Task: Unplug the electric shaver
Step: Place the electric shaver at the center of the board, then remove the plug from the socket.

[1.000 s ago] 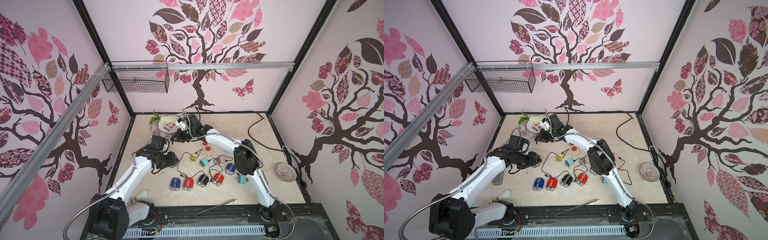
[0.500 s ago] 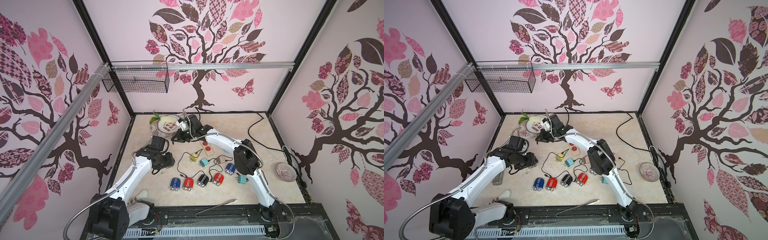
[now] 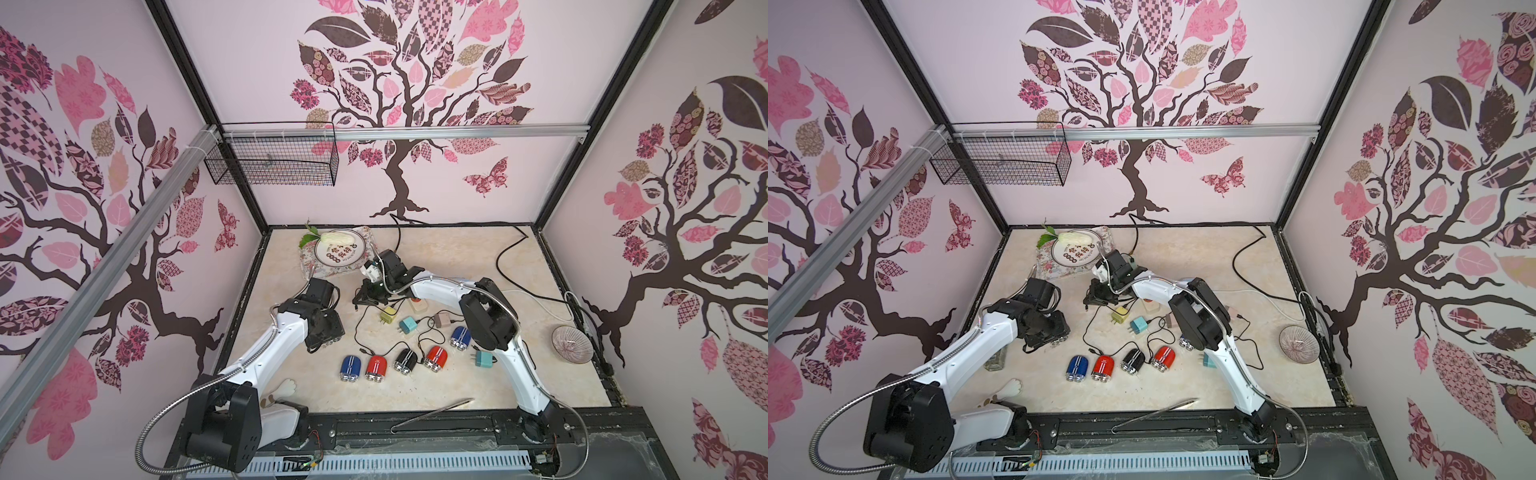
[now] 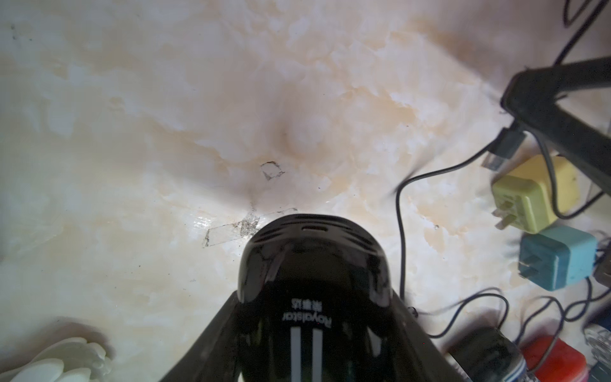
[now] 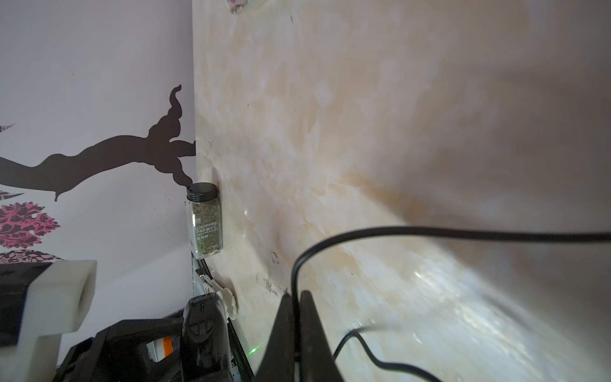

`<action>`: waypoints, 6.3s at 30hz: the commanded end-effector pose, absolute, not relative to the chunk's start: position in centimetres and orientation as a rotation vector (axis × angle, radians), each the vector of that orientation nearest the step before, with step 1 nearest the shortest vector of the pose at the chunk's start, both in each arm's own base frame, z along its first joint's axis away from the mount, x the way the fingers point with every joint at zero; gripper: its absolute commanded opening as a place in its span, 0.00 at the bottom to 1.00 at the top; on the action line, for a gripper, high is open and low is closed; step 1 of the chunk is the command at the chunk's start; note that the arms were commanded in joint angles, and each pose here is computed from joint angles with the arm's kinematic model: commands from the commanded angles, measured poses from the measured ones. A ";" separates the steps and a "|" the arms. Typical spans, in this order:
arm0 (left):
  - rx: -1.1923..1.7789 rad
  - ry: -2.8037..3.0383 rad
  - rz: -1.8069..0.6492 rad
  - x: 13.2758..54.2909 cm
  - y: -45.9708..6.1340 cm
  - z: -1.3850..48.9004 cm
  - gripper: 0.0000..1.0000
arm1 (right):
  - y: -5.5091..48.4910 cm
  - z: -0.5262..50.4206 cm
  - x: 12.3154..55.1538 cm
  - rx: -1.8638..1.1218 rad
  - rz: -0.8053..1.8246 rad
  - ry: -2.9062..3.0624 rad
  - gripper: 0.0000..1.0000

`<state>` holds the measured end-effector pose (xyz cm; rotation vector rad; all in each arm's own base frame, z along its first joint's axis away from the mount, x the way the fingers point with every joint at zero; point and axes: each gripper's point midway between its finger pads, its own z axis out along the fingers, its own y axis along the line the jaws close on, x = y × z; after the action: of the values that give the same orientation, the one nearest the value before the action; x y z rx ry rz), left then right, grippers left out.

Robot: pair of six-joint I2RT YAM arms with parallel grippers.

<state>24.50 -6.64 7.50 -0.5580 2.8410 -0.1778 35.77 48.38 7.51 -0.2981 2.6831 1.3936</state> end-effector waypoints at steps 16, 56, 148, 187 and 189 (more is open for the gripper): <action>-0.651 2.887 0.045 22.3 -4.1 3.7 0.16 | 51.1 5.7 32.6 -0.357 1.416 2.713 0.00; -0.599 2.952 0.138 21.6 -4.2 1.5 0.57 | 49.4 1.9 31.8 -0.370 1.246 2.803 0.12; -0.630 2.492 -1.237 45.8 -28.9 4.2 0.33 | 32.2 10.1 49.6 -0.480 0.169 2.423 0.50; -0.784 2.620 -1.069 43.9 -27.2 0.4 0.15 | 34.2 8.1 51.7 -0.526 0.195 2.426 0.37; -0.790 2.622 -1.064 43.9 -27.1 0.3 0.15 | 34.1 8.2 51.7 -0.526 0.190 2.427 0.33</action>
<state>45.19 -28.24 4.17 -0.6861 2.5239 -1.2098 51.49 33.85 9.02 -0.5072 2.4142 0.2035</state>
